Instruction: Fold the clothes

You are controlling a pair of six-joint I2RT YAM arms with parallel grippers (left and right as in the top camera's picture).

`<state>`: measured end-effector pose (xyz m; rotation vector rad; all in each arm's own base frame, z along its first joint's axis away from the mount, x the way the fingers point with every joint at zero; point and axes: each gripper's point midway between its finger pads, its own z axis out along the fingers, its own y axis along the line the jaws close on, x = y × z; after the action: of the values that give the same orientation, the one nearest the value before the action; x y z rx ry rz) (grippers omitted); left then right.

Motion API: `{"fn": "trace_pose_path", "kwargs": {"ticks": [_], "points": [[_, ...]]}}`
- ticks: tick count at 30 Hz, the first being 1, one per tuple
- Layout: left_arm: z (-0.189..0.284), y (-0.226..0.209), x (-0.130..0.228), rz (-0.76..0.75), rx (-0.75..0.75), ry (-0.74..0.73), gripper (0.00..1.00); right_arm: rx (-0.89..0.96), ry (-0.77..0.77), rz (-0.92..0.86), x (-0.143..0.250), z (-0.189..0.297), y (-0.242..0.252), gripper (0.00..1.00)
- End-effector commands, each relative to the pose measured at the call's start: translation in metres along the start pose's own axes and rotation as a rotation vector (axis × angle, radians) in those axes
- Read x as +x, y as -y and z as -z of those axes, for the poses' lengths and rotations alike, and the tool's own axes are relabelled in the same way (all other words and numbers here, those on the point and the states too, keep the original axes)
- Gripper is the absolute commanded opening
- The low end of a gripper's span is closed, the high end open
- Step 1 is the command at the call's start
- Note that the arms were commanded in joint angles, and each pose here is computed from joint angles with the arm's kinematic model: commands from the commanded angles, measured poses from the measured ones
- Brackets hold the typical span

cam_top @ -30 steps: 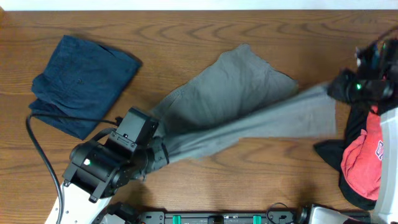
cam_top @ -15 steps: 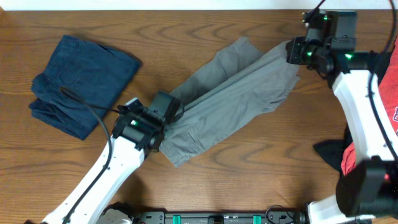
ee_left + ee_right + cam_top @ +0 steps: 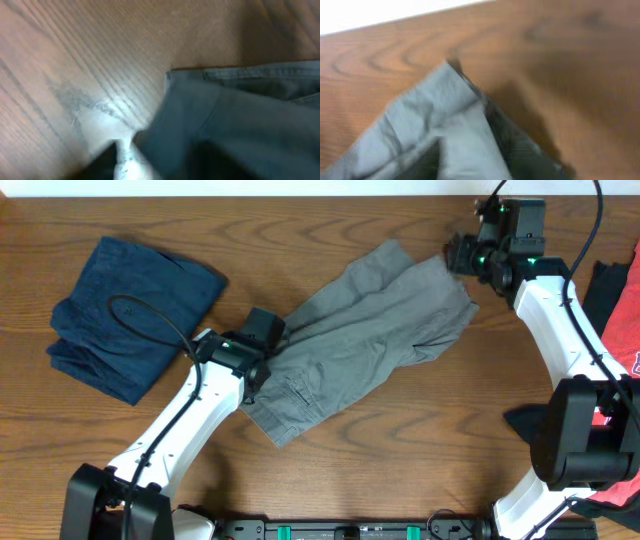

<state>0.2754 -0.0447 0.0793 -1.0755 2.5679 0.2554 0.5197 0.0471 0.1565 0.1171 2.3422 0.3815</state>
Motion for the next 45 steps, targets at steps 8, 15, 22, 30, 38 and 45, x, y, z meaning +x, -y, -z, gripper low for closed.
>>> {"fn": "trace_pose_path", "kwargs": {"ticks": [8, 15, 22, 30, 38, 45], "points": [[0.023, -0.015, -0.033, -0.030, 0.061, 0.012, 0.93, -0.027, -0.112, -0.047, 0.025, 0.004, -0.008, 0.99], [0.030, -0.024, 0.005, -0.006, 0.116, -0.243, 0.95, 0.230, -0.392, -0.090, 0.097, 0.024, 0.038, 0.95], [0.026, -0.022, 0.039, -0.080, 0.140, -0.346, 0.66, 0.208, -0.447, -0.097, 0.114, 0.019, 0.036, 0.67], [0.006, -0.009, 0.064, -0.126, 0.206, -0.360, 0.61, 0.241, -0.535, -0.135, 0.158, 0.003, 0.048, 0.58], [-0.015, 0.021, 0.076, -0.150, 0.345, -0.311, 0.61, 0.155, -0.547, -0.143, 0.185, -0.028, 0.035, 0.75], [-0.034, 0.016, 0.088, -0.169, 0.274, -0.355, 0.61, 0.172, -0.580, -0.140, 0.206, -0.040, 0.033, 0.01]]}}
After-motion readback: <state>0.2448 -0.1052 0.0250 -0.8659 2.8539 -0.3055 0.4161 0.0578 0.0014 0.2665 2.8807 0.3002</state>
